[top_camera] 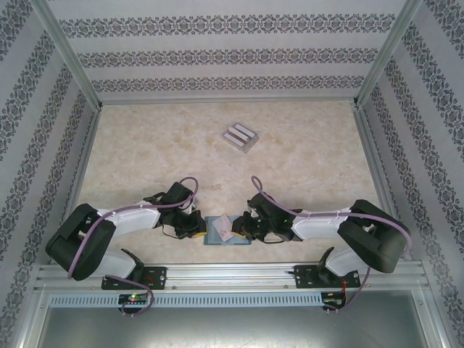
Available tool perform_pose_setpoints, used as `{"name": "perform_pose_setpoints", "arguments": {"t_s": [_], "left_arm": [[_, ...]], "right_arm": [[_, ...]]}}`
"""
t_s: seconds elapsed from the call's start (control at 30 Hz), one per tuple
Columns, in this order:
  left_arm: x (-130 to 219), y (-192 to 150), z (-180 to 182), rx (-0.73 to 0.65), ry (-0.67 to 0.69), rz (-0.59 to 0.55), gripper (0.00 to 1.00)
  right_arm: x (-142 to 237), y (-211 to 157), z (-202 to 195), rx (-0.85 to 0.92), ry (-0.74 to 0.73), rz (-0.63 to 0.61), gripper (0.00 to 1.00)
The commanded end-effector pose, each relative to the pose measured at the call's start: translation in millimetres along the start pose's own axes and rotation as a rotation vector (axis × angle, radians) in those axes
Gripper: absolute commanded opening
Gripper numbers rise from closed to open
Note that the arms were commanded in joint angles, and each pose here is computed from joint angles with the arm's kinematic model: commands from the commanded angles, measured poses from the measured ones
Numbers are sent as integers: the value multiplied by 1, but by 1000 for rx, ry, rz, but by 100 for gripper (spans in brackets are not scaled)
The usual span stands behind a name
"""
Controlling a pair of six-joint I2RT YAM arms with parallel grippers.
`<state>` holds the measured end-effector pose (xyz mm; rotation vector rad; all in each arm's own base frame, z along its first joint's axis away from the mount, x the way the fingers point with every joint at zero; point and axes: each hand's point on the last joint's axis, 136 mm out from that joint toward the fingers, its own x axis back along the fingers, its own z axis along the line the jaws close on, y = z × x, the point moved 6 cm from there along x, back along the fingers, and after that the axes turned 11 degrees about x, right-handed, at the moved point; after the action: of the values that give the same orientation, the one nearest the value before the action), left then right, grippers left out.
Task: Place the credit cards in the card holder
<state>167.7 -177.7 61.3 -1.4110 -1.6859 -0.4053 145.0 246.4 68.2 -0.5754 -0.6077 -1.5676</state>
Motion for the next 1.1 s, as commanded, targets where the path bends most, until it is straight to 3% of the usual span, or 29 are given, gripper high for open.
{"name": "perform_pose_setpoints", "arguments": {"t_s": [0.0,0.27,0.4,0.6,0.83,1.07], "left_arm": [[-12,-2,4,1,28,11,10],[-13,0,4,42,19,4,8],[-13,1,2,51,25,2,7],[-14,3,2,73,26,-10,7],[-14,4,7,88,44,-30,6],[-14,5,6,83,55,-32,6]], "right_arm": [[1,-2,-2,2,-21,-2,8],[0,-3,7,-21,-10,-66,3],[0,-2,12,-21,-4,-91,8],[-12,-10,19,-14,12,-9,20],[6,-15,9,17,-41,-19,35],[23,-8,13,115,-99,-55,37]]}}
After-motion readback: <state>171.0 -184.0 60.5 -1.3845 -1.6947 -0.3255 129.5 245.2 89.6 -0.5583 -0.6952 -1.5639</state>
